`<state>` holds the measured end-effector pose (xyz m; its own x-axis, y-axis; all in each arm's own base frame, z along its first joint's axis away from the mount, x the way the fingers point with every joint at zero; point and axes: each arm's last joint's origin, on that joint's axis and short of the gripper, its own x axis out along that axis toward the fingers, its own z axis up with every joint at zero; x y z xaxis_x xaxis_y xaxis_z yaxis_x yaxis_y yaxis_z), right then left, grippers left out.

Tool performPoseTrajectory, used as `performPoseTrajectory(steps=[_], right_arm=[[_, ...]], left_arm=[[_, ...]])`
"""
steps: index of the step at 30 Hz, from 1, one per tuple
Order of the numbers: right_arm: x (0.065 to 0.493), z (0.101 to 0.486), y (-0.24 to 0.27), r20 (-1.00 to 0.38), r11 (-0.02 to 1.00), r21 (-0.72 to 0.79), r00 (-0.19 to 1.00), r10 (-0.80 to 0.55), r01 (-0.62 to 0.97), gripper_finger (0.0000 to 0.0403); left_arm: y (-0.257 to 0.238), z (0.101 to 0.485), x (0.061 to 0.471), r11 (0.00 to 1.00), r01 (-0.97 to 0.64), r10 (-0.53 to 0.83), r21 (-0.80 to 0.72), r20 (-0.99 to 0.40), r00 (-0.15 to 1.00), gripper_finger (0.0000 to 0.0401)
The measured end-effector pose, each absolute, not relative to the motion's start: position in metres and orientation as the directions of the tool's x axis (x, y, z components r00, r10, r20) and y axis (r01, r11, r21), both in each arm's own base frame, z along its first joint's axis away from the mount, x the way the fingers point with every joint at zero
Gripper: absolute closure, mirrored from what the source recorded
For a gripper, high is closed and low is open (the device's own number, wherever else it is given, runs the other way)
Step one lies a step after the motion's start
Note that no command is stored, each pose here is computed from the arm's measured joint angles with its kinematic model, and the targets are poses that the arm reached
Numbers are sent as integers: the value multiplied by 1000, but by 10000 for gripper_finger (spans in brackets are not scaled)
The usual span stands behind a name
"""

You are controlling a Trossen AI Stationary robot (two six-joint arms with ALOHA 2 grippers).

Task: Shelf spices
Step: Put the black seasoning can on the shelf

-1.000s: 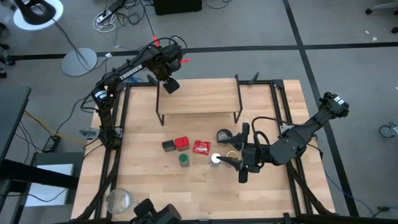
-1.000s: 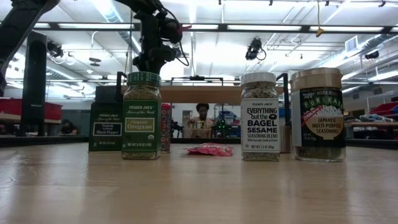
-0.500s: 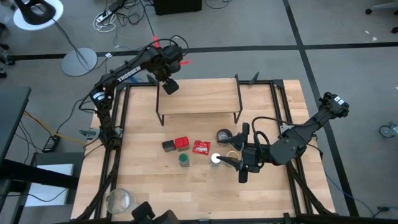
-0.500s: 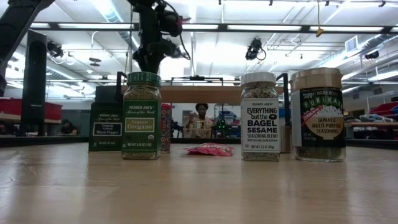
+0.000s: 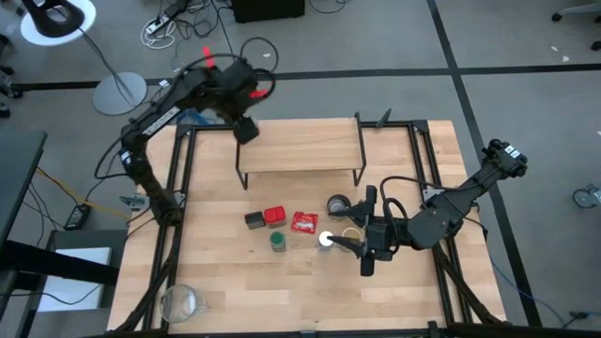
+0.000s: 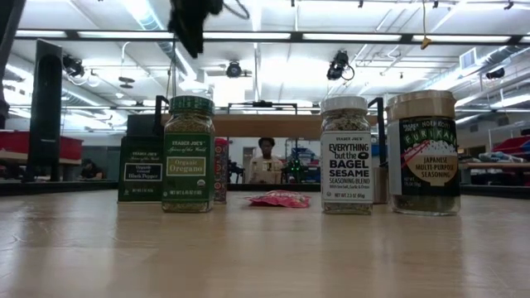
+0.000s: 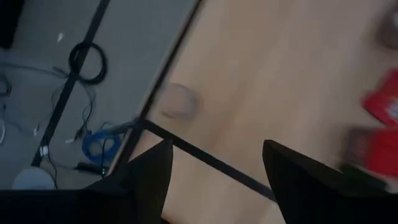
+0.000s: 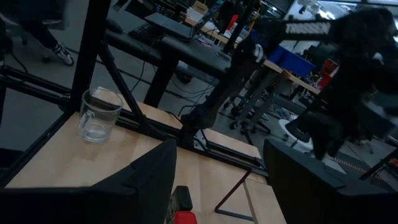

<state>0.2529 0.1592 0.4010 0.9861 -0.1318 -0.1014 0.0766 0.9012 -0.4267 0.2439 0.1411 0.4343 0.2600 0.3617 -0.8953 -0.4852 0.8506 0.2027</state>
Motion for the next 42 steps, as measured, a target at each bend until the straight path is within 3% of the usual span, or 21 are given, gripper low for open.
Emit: performPoseTrajectory(steps=[5, 8, 18, 26, 29, 42], right_arm=[[253, 401, 159, -101, 900, -430, 986, -132, 76, 163], [253, 401, 159, -101, 896, -437, 986, -132, 75, 163], [253, 401, 159, -103, 891, -449, 986, -132, 73, 163], [253, 400, 159, -109, 888, -454, 985, -133, 70, 163], [253, 400, 159, -113, 887, -457, 985, -133, 68, 163], [253, 399, 159, -116, 886, -459, 984, -134, 66, 163]], left_arm=[[82, 444, 238, 899, -405, 321, 163, -876, 360, 157], [52, 433, 236, 904, -389, 319, 178, -886, 338, 158], [-22, 325, 255, 935, -279, 282, 219, -936, 211, 157], [-31, 258, 252, 927, -287, 292, 242, -945, 147, 132], [-33, 244, 253, 928, -297, 284, 225, -943, 173, 124], [-34, 236, 260, 912, -376, 270, 164, -930, 249, 123]])
